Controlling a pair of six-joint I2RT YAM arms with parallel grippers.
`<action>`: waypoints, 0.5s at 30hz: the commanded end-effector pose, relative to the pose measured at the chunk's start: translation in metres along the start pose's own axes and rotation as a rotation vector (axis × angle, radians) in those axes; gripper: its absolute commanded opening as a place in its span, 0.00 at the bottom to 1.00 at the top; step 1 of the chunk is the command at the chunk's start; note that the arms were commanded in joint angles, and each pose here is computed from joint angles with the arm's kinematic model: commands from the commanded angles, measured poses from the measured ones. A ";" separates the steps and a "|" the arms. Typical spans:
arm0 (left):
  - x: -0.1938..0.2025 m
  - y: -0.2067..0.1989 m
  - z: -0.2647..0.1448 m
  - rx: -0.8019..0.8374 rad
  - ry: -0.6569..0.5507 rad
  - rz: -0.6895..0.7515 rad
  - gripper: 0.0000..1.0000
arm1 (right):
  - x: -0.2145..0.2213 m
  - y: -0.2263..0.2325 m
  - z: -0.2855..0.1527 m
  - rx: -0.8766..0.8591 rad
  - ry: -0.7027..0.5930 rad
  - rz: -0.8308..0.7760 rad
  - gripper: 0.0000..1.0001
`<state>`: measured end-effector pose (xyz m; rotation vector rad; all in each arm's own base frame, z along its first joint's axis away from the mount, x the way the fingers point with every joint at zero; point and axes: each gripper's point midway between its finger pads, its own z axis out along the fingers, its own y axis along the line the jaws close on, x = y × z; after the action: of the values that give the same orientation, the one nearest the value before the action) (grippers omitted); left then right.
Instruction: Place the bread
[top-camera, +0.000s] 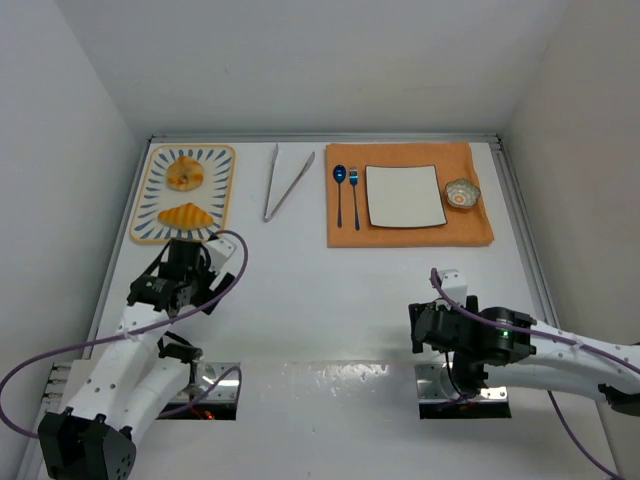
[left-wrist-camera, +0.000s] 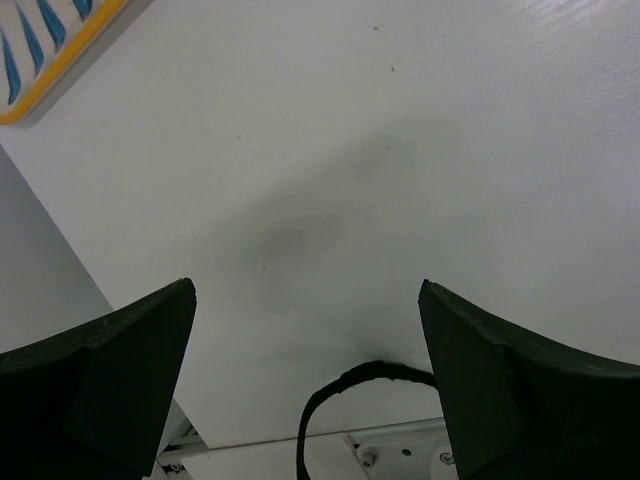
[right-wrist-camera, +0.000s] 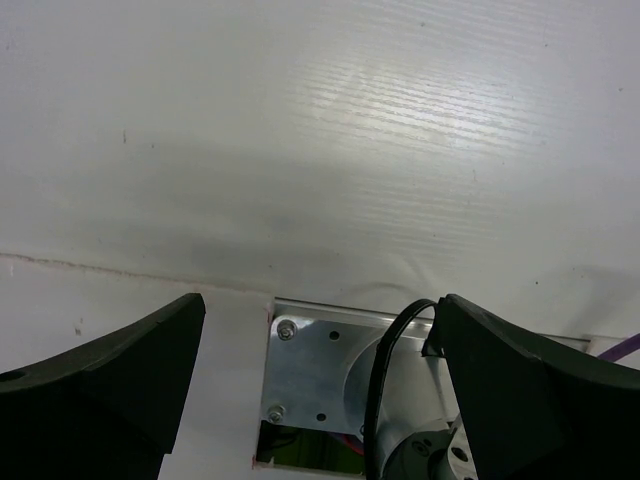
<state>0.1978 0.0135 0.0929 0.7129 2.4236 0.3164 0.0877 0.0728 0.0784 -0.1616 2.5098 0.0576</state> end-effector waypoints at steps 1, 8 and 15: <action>-0.046 0.032 -0.032 -0.093 -0.142 -0.100 0.99 | 0.009 -0.009 0.000 0.031 0.031 -0.006 1.00; -0.160 0.040 -0.064 0.122 -0.292 -0.114 0.99 | -0.028 0.000 -0.005 0.007 -0.109 -0.071 1.00; -0.256 0.022 0.037 0.293 -0.143 -0.210 0.99 | -0.094 0.017 -0.031 0.034 -0.232 -0.283 1.00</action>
<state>0.3827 -0.0779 0.2401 0.5911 2.2593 -0.0328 0.1181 0.0827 0.1215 -0.3811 2.3499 -0.0409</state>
